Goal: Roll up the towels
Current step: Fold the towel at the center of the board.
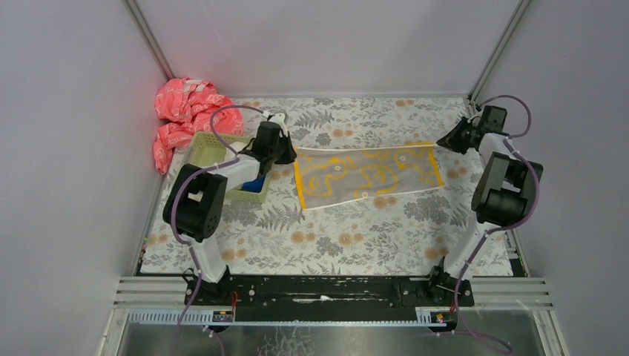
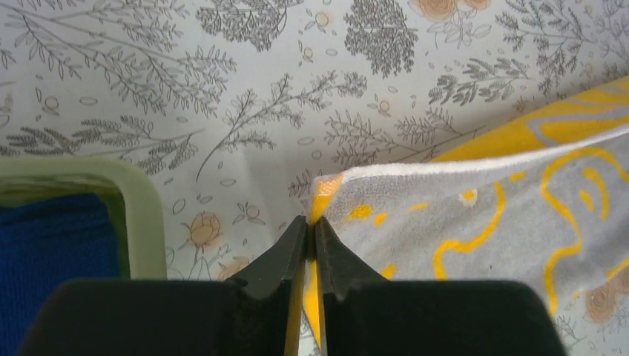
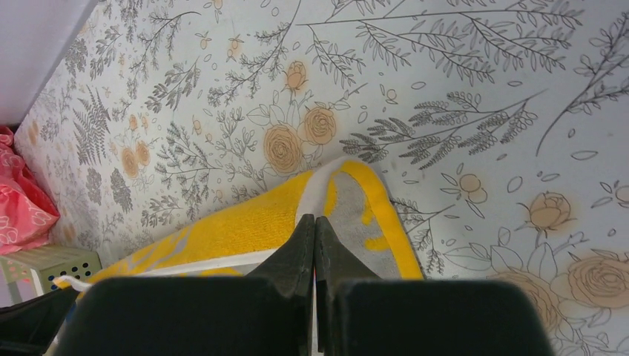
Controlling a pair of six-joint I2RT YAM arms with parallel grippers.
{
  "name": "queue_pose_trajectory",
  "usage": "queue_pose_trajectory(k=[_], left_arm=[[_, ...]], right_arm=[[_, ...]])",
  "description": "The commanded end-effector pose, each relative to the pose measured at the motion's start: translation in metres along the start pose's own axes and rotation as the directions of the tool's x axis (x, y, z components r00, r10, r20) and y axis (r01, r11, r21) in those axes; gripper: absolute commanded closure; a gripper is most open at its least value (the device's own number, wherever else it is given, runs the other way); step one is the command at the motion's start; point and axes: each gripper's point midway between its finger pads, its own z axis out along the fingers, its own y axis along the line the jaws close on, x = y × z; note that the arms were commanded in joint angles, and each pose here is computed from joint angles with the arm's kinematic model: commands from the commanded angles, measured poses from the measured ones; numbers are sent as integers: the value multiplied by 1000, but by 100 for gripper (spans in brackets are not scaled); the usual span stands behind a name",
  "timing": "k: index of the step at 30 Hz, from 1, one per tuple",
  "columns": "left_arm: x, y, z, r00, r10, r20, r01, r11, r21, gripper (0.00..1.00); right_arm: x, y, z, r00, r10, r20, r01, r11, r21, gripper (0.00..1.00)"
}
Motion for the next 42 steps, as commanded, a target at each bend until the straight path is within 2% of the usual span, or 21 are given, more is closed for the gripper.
queue_pose_trajectory(k=[1,13,24,33,37,42], left_arm=[[-7,-7,-13,998,24,54,-27,999,42,93],[23,-27,-48,995,92,24,-92,996,8,94],[57,-31,-83,990,143,10,-141,986,-87,98],[108,-27,-96,991,118,-65,-126,983,-136,97],[131,-32,-98,988,121,-95,-132,984,-118,93],[141,-37,-111,988,134,-72,-142,982,-121,86]], right_arm=[[-10,10,-25,999,-12,49,13,1000,-23,100],[19,-17,-53,1000,-4,11,2,992,125,100],[37,-52,-71,1000,31,2,-30,960,280,100],[58,-72,-63,997,75,-16,-66,942,328,100],[69,-78,-53,994,97,-45,-77,943,325,100],[71,-73,-54,994,93,-50,-74,951,299,83]])
